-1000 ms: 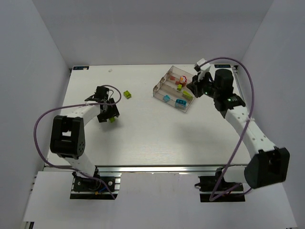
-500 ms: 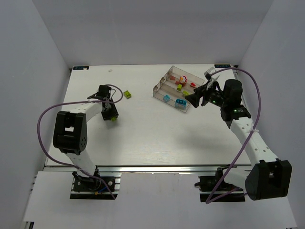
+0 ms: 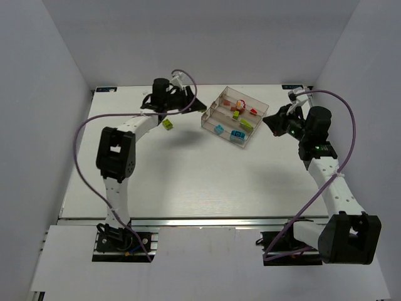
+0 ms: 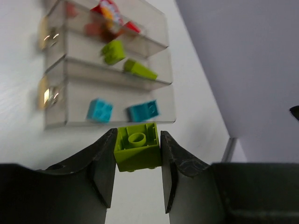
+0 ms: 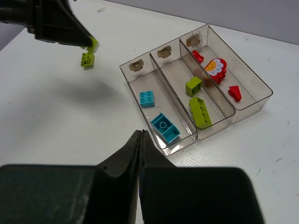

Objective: Sort the legos into containers by color

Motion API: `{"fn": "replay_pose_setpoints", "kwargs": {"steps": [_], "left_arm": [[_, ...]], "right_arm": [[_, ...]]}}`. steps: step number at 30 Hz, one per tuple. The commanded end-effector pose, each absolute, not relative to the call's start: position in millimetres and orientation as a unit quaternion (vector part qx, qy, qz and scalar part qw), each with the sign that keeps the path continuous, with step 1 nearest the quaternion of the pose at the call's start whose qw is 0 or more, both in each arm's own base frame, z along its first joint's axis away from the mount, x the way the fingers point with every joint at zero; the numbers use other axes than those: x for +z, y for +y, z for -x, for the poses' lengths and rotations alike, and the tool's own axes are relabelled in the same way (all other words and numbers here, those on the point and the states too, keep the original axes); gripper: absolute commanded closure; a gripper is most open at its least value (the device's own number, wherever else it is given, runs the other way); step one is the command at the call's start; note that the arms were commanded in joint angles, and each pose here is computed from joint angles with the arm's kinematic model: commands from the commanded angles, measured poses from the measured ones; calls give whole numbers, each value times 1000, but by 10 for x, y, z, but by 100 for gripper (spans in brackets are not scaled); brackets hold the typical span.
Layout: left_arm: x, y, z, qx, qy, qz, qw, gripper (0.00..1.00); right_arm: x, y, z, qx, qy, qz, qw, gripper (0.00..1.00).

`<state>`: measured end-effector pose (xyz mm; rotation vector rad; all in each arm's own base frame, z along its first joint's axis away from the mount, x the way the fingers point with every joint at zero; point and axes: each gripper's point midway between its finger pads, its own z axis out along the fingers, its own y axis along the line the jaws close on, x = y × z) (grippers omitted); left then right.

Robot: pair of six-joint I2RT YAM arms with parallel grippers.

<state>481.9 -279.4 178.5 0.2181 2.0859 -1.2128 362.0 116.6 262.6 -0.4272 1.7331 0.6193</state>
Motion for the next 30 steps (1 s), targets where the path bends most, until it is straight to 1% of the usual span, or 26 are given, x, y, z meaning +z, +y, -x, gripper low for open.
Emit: {"fn": "replay_pose_setpoints", "kwargs": {"steps": [1,2,3,4,8,9,10,11,14,16,18,19,21,22,27,30], "left_arm": [[2244,-3344,-4961,-566,725,-145,364,100],[2272,-3518,-4953,-584,717,-143,353,100],[2089,-3630,-5031,-591,718,-136,343,100],[2280,-3725,-5116,-603,692,-147,369,100],[2181,-3990,-5393,-607,686,-122,382,100],[1992,-4069,-5457,-598,699,-106,378,100],[1975,-4146,-5467,-594,701,-103,380,100],[2051,-4198,-5530,-585,697,-103,401,99],[1905,-4211,-5616,-561,710,-93,416,92],[1815,-4232,-5659,-544,721,-82,421,79],[1745,-4227,-5703,-536,727,-79,423,71],[1706,-4223,-5723,-532,731,-74,421,62],[1668,-4220,-5755,-526,735,-70,422,51],[1649,-4256,-5743,-522,738,-67,422,44],[1641,-4237,-5795,-509,745,-61,426,28],[1669,-4242,-5790,-511,744,-63,426,26]], "right_arm": [[2840,1096,-3641,263,725,170,614,100],[2834,1097,-3646,264,726,168,612,100],[2827,1099,-3651,267,728,165,609,100],[2810,992,-3684,259,733,154,609,100],[2790,965,-3680,268,735,152,604,100],[2793,945,-3685,268,736,150,604,100],[2791,934,-3684,269,736,149,603,100],[2784,939,-3679,271,736,151,601,100],[2794,926,-3658,275,735,151,601,100],[2799,903,-3659,275,734,149,602,100],[2793,902,-3650,282,735,150,599,100],[2794,903,-3646,283,734,151,599,100],[2792,897,-3638,288,734,151,597,100],[2801,897,-3634,288,733,151,597,100],[2804,872,-3619,293,732,149,597,100],[2809,856,-3617,295,732,147,597,100]]}}
